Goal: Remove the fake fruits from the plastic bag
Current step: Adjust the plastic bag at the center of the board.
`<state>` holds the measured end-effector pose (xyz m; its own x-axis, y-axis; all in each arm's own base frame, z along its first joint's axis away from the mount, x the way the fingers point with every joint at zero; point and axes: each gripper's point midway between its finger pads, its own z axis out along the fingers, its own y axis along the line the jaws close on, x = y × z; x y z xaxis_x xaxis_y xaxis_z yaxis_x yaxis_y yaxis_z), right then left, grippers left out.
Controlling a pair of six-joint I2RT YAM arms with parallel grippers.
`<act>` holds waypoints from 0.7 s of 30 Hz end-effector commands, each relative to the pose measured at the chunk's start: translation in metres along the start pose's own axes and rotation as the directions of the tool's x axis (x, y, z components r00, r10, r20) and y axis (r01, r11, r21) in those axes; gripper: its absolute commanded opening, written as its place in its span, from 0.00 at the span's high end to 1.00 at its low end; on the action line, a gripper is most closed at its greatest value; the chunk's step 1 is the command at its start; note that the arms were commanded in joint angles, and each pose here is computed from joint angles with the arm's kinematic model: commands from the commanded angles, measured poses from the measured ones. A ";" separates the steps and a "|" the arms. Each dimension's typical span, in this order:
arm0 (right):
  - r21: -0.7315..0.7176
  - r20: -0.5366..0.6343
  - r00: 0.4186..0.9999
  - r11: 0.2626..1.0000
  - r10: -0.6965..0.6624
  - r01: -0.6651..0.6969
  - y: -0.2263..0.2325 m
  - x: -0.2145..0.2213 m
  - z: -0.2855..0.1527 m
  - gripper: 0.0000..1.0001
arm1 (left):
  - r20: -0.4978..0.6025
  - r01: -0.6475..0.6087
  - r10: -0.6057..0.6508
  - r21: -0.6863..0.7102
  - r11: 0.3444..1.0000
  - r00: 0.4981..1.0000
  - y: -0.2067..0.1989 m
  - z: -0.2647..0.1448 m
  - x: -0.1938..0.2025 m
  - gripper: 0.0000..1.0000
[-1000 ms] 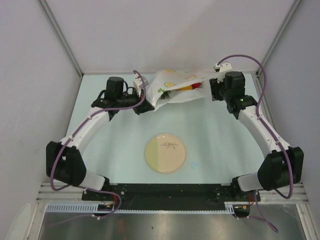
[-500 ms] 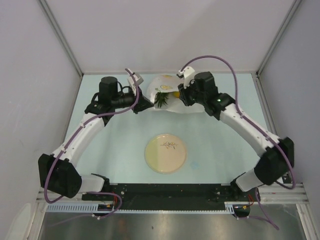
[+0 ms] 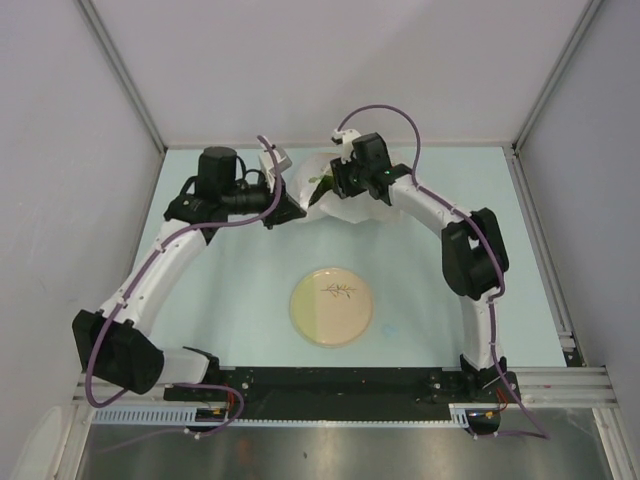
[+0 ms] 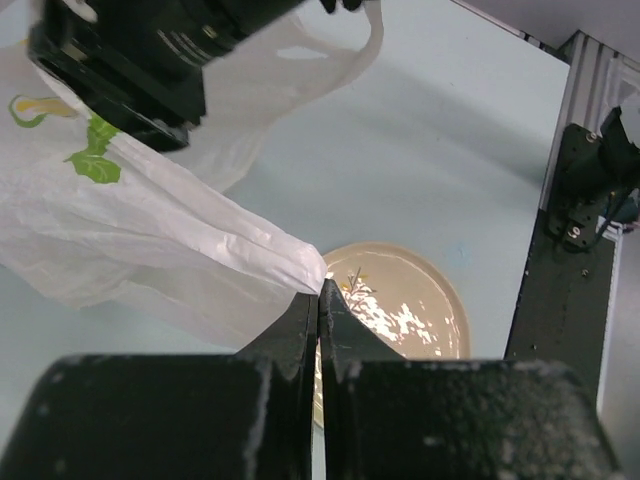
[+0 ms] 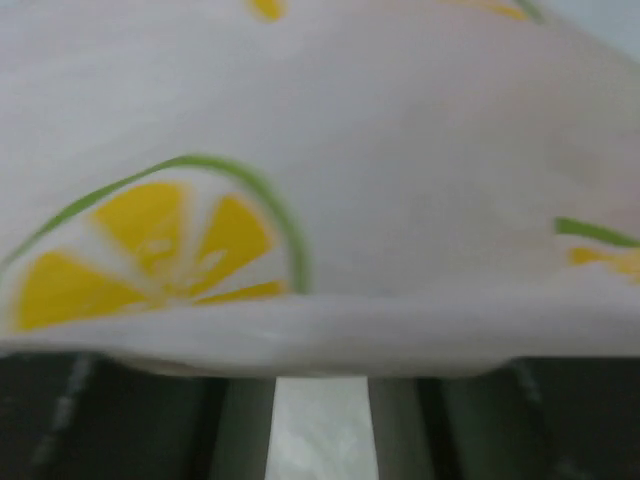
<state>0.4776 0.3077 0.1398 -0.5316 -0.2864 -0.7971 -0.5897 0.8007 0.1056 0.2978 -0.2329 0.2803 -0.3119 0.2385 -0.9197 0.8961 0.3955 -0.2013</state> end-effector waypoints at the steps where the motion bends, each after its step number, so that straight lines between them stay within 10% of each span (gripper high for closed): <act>1: 0.042 0.081 0.994 0.996 0.079 -0.083 -0.003 -0.022 0.005 0.54 | -0.015 -0.008 0.009 0.085 0.996 1.000 -0.033 -0.015 0.001 1.00; 14: -0.012 -0.220 0.971 0.996 -0.088 0.088 0.032 0.104 -0.017 0.58 | 0.054 -0.040 0.041 -0.005 0.999 0.998 -0.029 -0.020 0.013 1.00; 21: 0.013 -0.046 0.997 0.998 -0.059 0.060 0.030 0.042 -0.034 0.55 | 0.030 -0.016 0.017 -0.021 1.000 0.999 -0.020 -0.013 0.023 1.00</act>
<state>0.3855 0.2907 0.0496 -0.6450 -0.4598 -0.6104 -0.6259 0.7761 0.0768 0.2605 -0.2212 0.2586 -0.3258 0.2278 -0.9176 0.8875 0.4081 -0.2138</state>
